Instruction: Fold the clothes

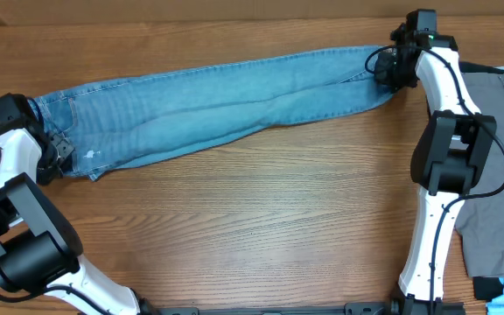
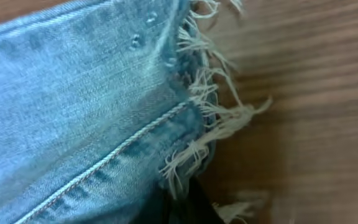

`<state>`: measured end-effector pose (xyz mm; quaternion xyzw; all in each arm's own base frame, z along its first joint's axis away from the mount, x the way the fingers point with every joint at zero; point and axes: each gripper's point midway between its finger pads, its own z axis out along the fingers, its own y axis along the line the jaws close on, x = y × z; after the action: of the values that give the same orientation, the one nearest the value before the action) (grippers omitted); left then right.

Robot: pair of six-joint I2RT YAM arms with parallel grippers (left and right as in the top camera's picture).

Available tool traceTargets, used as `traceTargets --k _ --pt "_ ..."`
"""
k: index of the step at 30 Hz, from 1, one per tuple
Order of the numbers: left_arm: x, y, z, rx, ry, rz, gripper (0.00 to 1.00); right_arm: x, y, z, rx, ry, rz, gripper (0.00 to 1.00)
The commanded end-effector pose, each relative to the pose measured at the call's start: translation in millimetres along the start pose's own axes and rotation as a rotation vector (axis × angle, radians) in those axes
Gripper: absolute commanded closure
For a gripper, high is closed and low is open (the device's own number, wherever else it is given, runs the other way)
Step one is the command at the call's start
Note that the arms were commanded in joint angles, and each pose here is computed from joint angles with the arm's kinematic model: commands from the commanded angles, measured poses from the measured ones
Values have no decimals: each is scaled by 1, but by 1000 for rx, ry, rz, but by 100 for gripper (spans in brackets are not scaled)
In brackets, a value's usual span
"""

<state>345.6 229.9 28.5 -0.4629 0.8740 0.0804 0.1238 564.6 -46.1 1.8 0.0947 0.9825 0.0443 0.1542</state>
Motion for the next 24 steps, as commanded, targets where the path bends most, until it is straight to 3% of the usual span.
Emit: traceTargets --k 1,7,13,18,24 --pt "21 0 25 4 97 61 96 75 -16 39 97 263 -25 96" --pt "22 -3 24 20 103 62 96 125 -28 18 151 477 119 96" --pt "33 0 23 12 149 85 96 172 -31 -15 189 707 147 96" --pt "40 -13 15 102 183 129 96 192 -37 -36 231 820 173 96" --pt "28 -18 -2 139 125 182 96 192 -33 -35 191 814 211 96"
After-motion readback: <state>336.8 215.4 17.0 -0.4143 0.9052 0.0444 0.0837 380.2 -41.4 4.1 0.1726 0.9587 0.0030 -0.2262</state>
